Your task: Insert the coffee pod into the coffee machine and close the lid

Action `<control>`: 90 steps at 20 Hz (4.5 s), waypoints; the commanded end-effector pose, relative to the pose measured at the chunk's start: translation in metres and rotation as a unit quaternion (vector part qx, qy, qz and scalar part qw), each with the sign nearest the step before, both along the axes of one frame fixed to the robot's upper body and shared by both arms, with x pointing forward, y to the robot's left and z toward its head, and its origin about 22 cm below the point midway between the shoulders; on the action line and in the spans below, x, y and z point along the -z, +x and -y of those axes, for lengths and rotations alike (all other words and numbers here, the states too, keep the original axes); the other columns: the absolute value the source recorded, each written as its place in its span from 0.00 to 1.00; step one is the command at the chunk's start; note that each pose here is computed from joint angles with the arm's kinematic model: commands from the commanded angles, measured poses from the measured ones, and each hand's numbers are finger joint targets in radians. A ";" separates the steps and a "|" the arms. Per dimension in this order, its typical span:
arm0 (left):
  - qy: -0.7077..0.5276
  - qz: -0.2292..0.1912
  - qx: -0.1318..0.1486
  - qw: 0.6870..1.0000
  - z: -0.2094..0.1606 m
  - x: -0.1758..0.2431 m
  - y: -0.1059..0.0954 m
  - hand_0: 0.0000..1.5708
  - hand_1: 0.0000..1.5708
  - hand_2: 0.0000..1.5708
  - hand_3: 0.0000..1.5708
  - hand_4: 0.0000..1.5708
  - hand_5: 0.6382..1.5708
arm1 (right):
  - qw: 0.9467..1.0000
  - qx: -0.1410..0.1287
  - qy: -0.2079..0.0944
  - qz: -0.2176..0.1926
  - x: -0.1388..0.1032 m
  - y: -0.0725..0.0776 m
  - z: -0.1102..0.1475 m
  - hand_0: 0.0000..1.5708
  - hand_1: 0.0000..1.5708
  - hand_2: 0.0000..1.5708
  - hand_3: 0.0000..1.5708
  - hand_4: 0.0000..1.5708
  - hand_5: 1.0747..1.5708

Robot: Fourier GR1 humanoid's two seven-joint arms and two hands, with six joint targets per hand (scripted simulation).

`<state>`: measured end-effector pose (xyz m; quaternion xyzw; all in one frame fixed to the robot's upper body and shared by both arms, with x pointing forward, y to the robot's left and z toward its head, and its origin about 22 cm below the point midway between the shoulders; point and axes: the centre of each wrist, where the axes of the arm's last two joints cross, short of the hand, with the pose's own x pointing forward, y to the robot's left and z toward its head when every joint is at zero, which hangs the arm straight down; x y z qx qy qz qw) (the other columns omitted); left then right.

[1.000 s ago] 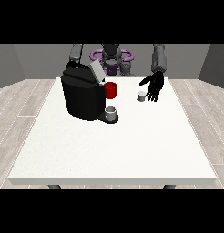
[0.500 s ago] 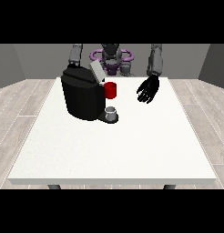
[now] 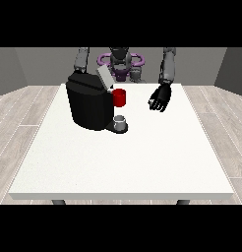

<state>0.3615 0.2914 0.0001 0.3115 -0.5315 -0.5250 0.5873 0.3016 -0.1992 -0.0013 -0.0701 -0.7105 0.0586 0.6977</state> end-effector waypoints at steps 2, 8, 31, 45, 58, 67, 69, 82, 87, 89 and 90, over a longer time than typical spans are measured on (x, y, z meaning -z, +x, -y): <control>0.042 -0.019 0.004 0.999 -0.008 -0.008 0.010 0.46 0.46 0.61 0.54 0.25 1.00 | 1.000 0.007 -0.002 -0.007 0.012 0.003 0.006 0.00 0.00 0.00 0.00 0.00 1.00; 0.022 -0.039 0.025 0.999 0.023 0.013 0.007 0.72 0.72 0.76 0.69 0.25 1.00 | 0.998 0.031 -0.036 -0.051 0.023 -0.002 0.018 0.00 0.00 0.00 0.00 0.00 1.00; -0.076 -0.032 0.086 0.993 0.050 -0.099 0.061 0.91 0.91 0.89 0.85 0.35 1.00 | 0.998 0.027 -0.027 -0.056 0.030 -0.002 0.011 0.00 0.00 0.00 0.00 0.00 1.00; -0.122 0.053 0.055 0.990 0.047 -0.223 0.091 0.77 0.77 0.81 0.80 0.30 1.00 | 0.999 0.014 -0.032 0.019 -0.019 0.025 0.022 0.00 0.00 0.00 0.00 0.00 1.00; -0.108 0.087 0.058 0.989 0.039 -0.275 0.095 0.76 0.76 0.82 0.79 0.31 1.00 | 0.998 0.014 -0.024 0.064 -0.048 0.039 -0.007 0.00 0.00 0.00 0.00 0.09 1.00; -0.101 0.083 0.066 0.989 0.065 -0.266 0.099 0.79 0.79 0.82 0.78 0.27 1.00 | 0.997 0.028 -0.024 0.063 -0.049 0.047 0.017 0.00 0.00 0.00 0.00 0.14 1.00; -0.110 0.087 0.063 0.988 0.052 -0.272 0.099 0.79 0.79 0.82 0.78 0.27 1.00 | 0.997 0.020 -0.031 0.068 -0.047 0.044 0.006 0.00 0.00 0.00 0.00 0.08 1.00; -0.109 0.106 0.069 0.986 0.046 -0.274 0.100 0.78 0.78 0.81 0.77 0.25 1.00 | 0.998 0.031 -0.012 0.061 -0.059 0.046 -0.002 0.00 0.00 0.00 0.00 0.00 1.00; -0.099 0.122 0.077 0.985 0.052 -0.296 0.098 0.77 0.77 0.79 0.76 0.23 1.00 | 0.996 0.038 -0.036 0.078 -0.058 0.054 0.026 0.00 0.00 0.00 0.00 0.00 1.00; -0.105 0.122 0.052 0.986 0.043 -0.271 0.101 0.77 0.77 0.78 0.75 0.23 1.00 | 0.997 0.016 -0.028 0.071 -0.055 0.042 0.005 0.00 0.00 0.00 0.00 0.09 1.00; -0.099 0.134 0.058 0.984 0.048 -0.272 0.101 0.76 0.76 0.77 0.75 0.23 1.00 | 0.997 0.017 -0.021 0.077 -0.066 0.049 0.001 0.00 0.00 0.00 0.00 0.00 1.00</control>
